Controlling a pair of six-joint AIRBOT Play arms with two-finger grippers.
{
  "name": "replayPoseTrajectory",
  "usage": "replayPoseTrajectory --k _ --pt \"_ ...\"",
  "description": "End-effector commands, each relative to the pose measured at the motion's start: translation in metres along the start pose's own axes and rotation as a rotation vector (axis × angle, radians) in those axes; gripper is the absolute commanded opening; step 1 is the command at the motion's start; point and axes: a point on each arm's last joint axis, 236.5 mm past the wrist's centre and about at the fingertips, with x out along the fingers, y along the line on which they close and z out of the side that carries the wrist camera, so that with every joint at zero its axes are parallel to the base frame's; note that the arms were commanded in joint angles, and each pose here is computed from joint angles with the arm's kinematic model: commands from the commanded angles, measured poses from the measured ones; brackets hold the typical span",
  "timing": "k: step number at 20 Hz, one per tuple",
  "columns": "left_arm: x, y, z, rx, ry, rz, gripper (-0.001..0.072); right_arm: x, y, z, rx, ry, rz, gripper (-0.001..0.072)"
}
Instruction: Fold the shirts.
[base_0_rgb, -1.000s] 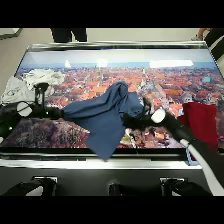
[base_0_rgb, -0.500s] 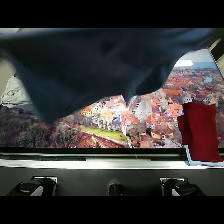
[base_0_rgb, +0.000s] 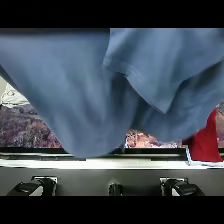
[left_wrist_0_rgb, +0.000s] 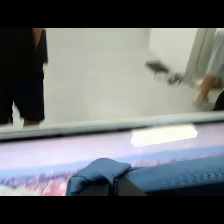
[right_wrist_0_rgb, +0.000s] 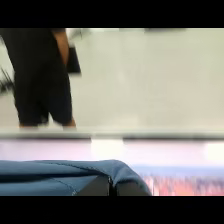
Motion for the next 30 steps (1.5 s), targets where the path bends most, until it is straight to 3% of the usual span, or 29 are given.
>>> replayPoseTrajectory --k 1,5,8,12,16,17,18,19,22,26,30 --pt "0.098 0.029 -0.076 0.054 0.246 0.044 0.0032 0.09 -0.028 -0.095 -0.023 0.374 -0.119 0.0045" --pt "0.237 0.053 -0.2 0.006 0.476 0.045 0.0032 0.239 -0.044 -0.236 0.014 0.662 -0.181 0.0047" --pt "0.301 0.058 -0.289 -0.053 0.614 0.023 0.0032 0.313 -0.045 -0.311 0.135 0.704 -0.205 0.0047" --pt "0.324 0.053 -0.372 -0.122 0.787 -0.006 0.0033 0.35 -0.023 -0.37 0.324 0.755 -0.166 0.0047" --pt "0.319 0.032 -0.397 -0.214 0.87 -0.072 0.0039 0.356 -0.004 -0.396 0.429 0.814 -0.118 0.0048" --pt "0.315 0.031 -0.396 -0.213 0.887 -0.076 0.0145 0.355 -0.001 -0.392 0.441 0.811 -0.112 0.009" --pt "0.308 0.035 -0.393 -0.215 0.911 -0.078 0.0342 0.352 -0.003 -0.382 0.456 0.801 -0.108 0.0283" --pt "0.298 0.043 -0.387 -0.22 0.944 -0.076 0.0506 0.345 -0.008 -0.367 0.47 0.795 -0.101 0.0422" --pt "0.245 0.087 -0.377 -0.297 1.083 -0.039 0.0507 0.294 -0.061 -0.334 0.403 0.871 -0.094 0.0461" --pt "0.147 0.125 -0.437 -0.511 1.331 0.028 0.0502 0.191 -0.115 -0.395 0.44 1.307 -0.111 0.0458" --pt "0.104 0.096 -0.508 -0.738 1.305 -0.07 0.0495 0.157 -0.099 -0.448 0.495 1.495 -0.04 0.0458"
